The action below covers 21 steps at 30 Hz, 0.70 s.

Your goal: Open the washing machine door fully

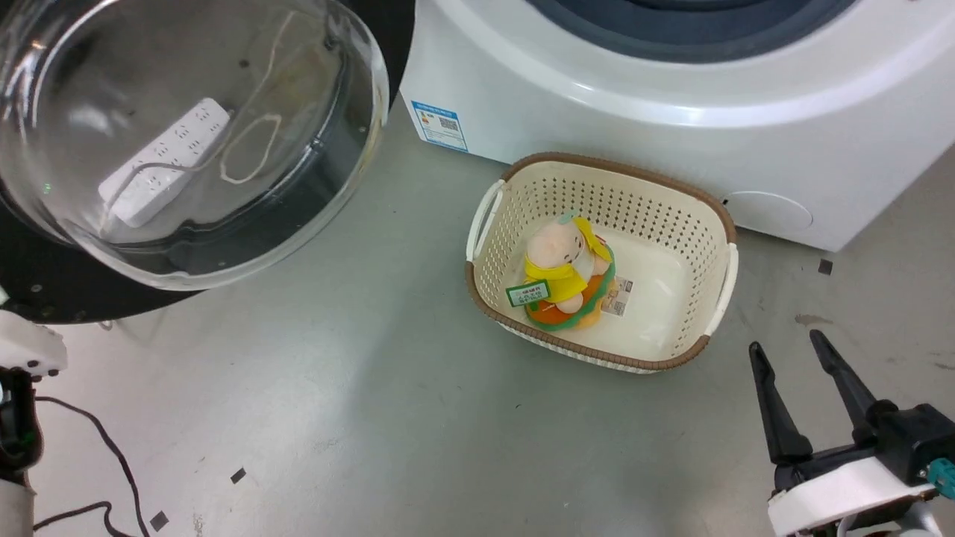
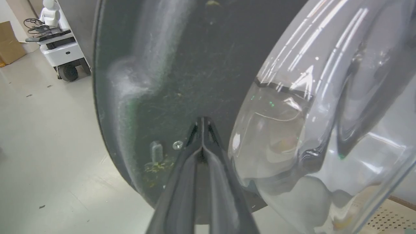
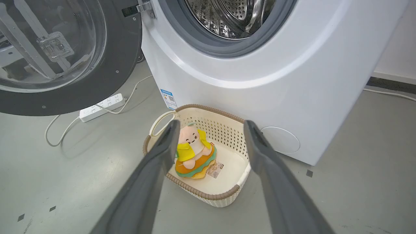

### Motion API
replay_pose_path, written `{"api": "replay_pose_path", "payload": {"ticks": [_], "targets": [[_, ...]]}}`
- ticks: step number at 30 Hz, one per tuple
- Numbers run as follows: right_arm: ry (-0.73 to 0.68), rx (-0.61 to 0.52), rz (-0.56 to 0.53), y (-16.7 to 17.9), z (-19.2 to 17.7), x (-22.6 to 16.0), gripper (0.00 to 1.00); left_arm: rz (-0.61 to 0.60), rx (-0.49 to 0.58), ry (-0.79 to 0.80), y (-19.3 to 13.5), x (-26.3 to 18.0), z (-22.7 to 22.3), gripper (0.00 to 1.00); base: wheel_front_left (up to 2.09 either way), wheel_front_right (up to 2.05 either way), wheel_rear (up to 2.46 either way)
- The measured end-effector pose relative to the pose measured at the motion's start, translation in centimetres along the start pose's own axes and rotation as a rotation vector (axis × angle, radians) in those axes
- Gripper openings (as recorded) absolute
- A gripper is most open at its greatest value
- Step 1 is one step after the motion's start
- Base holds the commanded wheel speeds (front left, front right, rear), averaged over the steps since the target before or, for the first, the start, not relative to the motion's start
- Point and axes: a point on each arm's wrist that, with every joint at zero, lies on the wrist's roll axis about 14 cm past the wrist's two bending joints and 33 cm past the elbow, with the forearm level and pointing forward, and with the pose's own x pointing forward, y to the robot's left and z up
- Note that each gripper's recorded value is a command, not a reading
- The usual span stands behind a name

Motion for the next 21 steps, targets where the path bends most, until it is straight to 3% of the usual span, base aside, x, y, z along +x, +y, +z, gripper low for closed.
{"api": "replay_pose_path", "payload": {"ticks": [12, 21], "targets": [[-0.040, -0.017, -0.026, -0.5, 1.6, -0.5, 1.00, -0.049, -0.018, -0.076, -0.9, 0.5, 1.2, 0.00, 0.00, 0.00, 0.00], [-0.176, -0.029, -0.076, -0.1, 6.1, -2.7, 1.00, -0.268, -0.139, -0.227, -8.1, -4.1, 4.4, 0.00, 0.00, 0.00, 0.00]]}}
